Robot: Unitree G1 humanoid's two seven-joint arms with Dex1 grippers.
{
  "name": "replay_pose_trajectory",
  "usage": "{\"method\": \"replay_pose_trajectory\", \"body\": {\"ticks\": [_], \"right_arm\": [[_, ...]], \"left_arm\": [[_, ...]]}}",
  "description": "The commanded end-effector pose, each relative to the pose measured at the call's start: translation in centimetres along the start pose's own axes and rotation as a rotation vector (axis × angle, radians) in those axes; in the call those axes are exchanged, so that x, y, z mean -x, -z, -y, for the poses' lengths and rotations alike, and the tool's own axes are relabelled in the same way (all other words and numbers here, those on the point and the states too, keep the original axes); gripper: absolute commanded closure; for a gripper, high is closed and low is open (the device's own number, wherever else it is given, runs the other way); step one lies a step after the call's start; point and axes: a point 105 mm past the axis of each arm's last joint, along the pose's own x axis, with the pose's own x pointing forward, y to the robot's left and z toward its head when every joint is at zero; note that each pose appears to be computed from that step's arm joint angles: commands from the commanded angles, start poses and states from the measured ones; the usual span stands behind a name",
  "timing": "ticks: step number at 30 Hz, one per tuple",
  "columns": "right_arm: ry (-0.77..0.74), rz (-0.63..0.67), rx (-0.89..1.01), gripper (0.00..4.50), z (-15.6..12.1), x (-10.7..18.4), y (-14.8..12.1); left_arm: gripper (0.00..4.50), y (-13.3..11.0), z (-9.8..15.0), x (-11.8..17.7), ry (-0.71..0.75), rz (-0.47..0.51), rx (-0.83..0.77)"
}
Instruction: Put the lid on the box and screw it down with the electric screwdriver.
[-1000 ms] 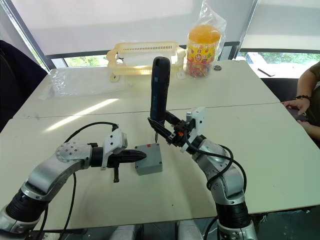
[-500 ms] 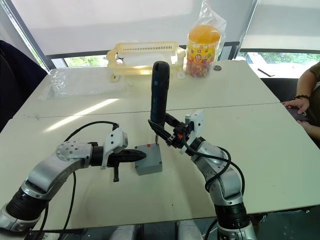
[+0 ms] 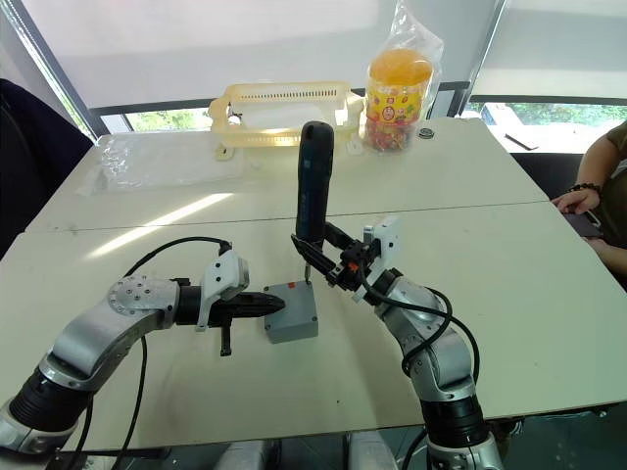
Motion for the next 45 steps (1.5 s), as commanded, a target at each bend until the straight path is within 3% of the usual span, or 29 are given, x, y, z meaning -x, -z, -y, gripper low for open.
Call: {"method": "replay_pose_trajectory", "body": {"ticks": [1, 28, 45], "right_arm": [[-0.02, 0.104, 0.038, 2.74, -0.6, -0.2, -3.0], [-0.015, 0.076, 0.024, 2.74, -0.8, -0.1, -2.0], [-0.027, 0.109, 0.054, 2.74, -1.2, -0.2, -3.4]], "left_arm": [[4.5, 0.5, -0.1, 0.2, -0.011, -0.025, 0.012], [4.5, 0.8, -0.2, 0.2, -0.02, -0.031, 0.016], [4.5, 1.1, -0.2, 0.1, -0.016, -0.031, 0.018]]}}
